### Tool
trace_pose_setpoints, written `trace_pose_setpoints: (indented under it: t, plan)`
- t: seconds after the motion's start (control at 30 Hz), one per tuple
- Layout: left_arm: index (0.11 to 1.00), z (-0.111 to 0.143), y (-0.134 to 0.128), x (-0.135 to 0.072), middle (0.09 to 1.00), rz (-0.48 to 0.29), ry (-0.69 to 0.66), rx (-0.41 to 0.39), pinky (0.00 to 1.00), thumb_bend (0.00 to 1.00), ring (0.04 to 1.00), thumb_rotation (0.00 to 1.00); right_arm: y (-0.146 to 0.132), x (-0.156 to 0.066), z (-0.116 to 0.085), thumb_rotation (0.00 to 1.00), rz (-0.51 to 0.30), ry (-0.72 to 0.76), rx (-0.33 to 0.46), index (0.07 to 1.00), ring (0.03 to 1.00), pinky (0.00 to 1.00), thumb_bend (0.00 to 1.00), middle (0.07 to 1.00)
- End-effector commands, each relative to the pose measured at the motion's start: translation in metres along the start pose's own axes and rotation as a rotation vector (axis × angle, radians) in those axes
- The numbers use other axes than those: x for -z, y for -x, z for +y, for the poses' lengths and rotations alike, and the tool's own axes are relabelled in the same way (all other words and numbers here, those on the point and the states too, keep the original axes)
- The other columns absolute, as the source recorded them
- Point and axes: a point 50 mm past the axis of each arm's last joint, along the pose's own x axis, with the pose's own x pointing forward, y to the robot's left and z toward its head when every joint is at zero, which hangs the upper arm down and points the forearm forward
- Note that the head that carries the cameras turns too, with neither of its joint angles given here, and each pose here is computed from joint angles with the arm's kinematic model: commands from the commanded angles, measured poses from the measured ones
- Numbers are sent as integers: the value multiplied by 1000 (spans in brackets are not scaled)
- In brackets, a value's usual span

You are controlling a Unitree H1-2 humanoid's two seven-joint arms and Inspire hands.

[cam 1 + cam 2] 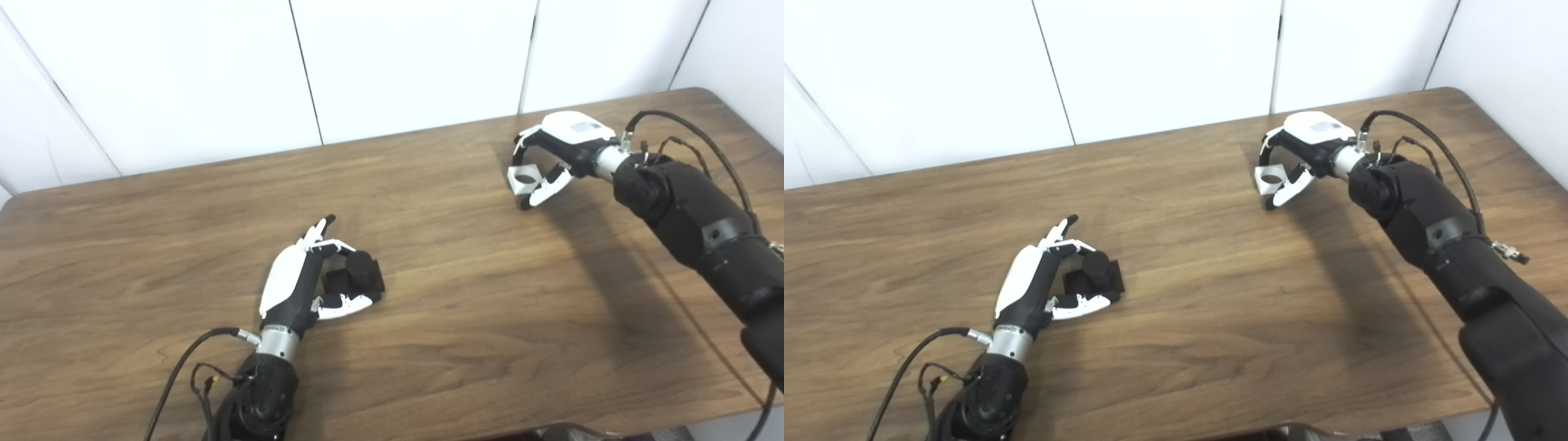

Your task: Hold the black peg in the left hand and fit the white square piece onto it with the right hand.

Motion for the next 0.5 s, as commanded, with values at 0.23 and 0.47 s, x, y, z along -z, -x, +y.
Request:
trace_pose_setpoints:
  t: [0.23,0.47]
  plan:
    - [494,6,10,16,991,58,-53,23,1000,521,1000,78,2,12,-16,285,30,32,30,634,902,947,708,860]
    - [494,9,12,18,988,57,-61,26,1000,521,1000,80,4,16,-13,264,42,27,33,618,904,947,703,858]
